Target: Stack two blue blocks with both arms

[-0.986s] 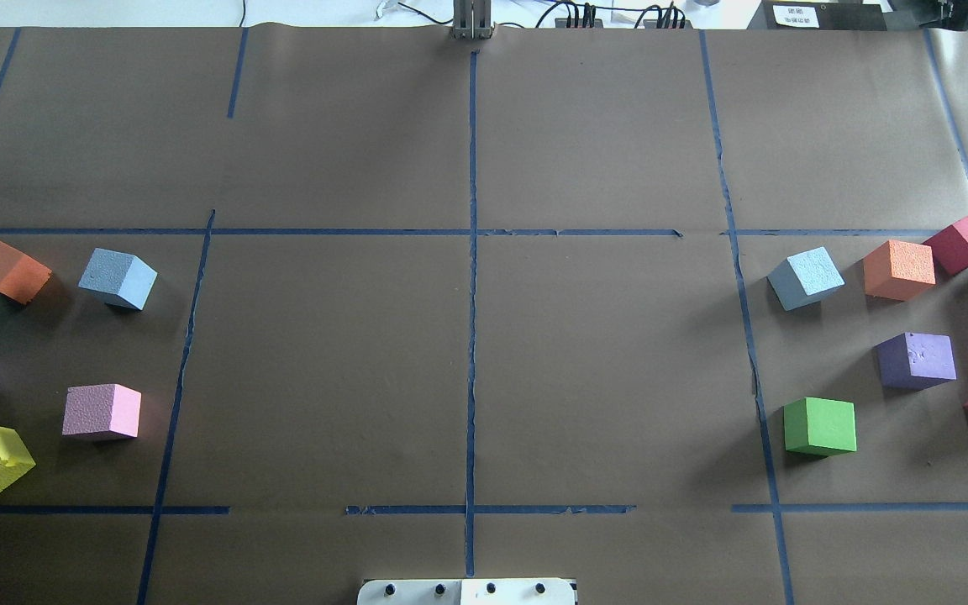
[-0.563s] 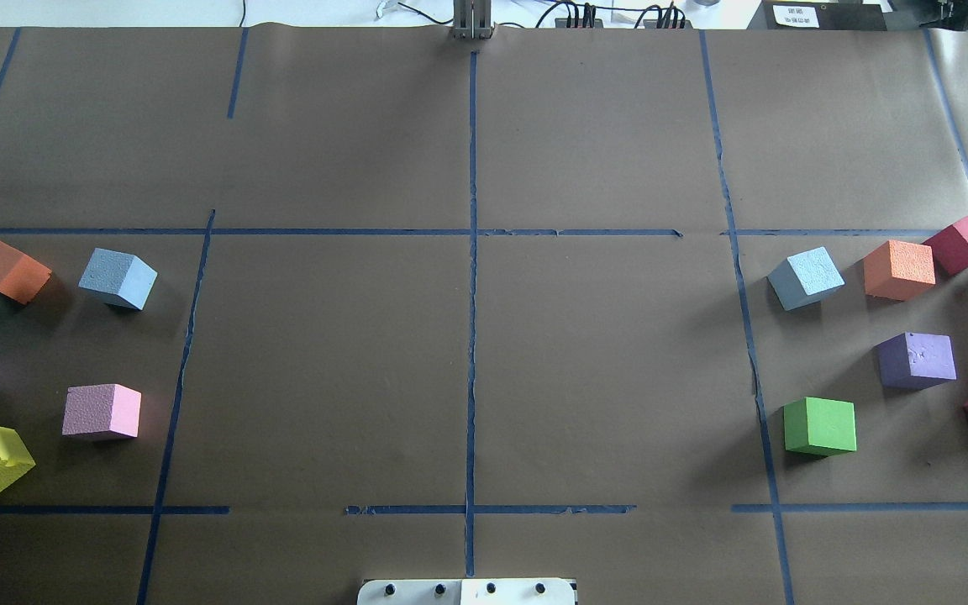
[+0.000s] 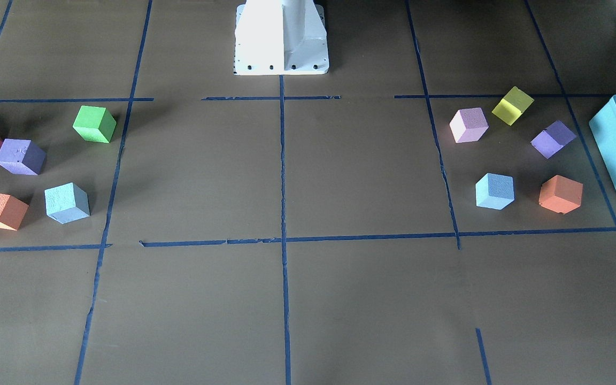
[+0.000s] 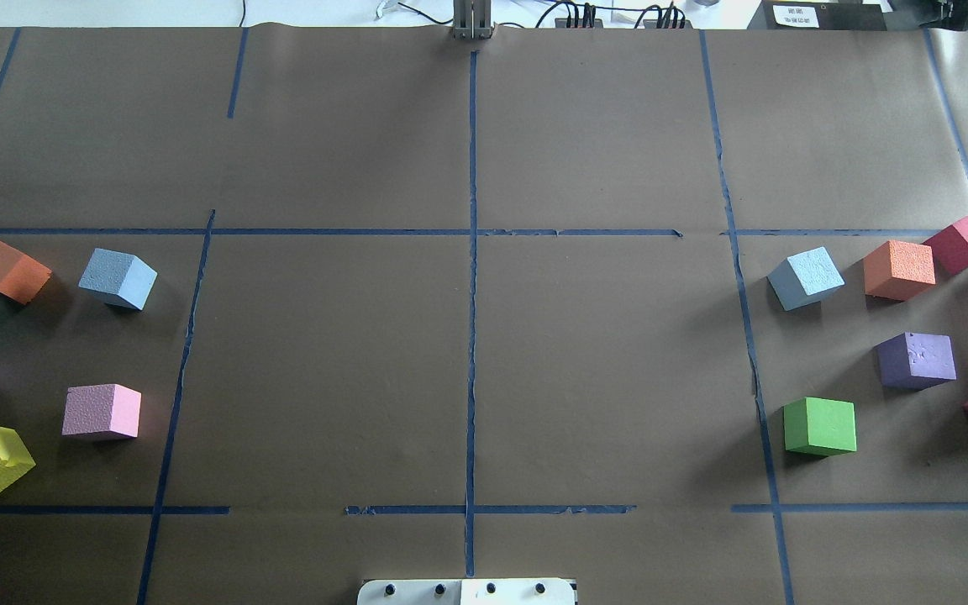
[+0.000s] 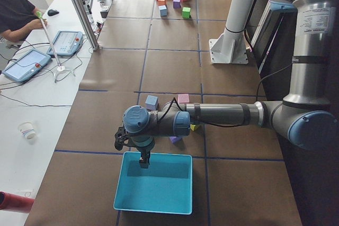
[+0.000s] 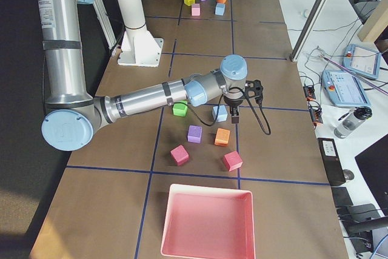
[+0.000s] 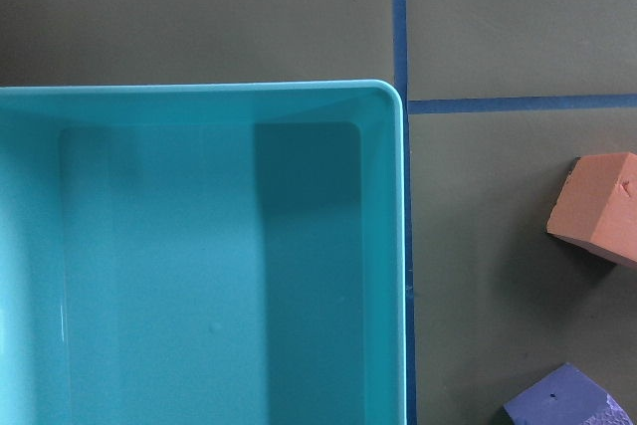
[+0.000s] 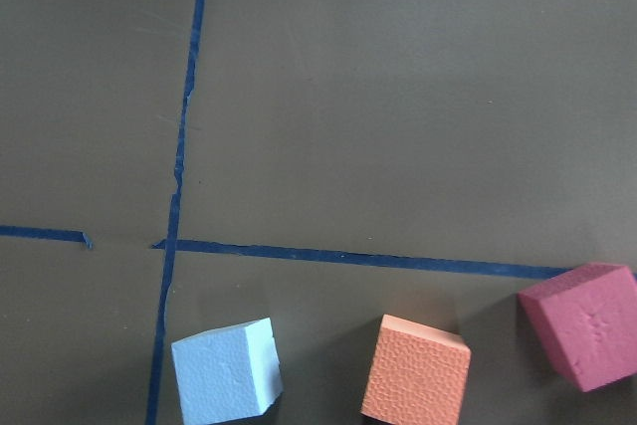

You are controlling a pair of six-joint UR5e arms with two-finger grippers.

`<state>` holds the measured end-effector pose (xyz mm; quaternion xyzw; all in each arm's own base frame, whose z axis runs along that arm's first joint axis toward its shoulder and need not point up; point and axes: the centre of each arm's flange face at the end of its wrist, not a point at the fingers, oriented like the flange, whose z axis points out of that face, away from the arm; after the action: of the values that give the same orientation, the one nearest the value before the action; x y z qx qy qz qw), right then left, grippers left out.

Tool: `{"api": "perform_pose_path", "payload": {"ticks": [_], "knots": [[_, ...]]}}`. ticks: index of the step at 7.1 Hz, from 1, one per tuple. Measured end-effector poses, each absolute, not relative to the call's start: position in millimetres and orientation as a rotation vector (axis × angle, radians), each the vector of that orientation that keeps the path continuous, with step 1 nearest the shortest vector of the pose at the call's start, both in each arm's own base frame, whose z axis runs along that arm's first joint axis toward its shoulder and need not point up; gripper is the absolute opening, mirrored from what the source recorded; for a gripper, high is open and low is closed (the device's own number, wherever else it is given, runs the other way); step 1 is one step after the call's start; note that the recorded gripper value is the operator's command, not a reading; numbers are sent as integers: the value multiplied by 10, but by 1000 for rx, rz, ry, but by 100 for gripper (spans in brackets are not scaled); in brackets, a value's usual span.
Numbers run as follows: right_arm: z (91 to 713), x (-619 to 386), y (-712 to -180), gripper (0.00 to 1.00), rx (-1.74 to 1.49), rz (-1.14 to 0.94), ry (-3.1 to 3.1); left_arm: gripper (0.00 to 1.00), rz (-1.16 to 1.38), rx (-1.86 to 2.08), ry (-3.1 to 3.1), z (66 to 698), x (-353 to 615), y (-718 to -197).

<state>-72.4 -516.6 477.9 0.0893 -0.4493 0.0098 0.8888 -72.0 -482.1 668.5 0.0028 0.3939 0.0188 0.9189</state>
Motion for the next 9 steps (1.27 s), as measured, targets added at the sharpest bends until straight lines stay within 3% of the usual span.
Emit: {"api": "perform_pose_path", "payload": {"ticks": [4,9], "knots": [[4910,-1884,-4841,100,224,-51,-856,100,40,8,809,6674,-721,-4822],[5083,-2645,-4917,100,216,-135,-787,100,42,17,808,6620,-721,-4833]]}}
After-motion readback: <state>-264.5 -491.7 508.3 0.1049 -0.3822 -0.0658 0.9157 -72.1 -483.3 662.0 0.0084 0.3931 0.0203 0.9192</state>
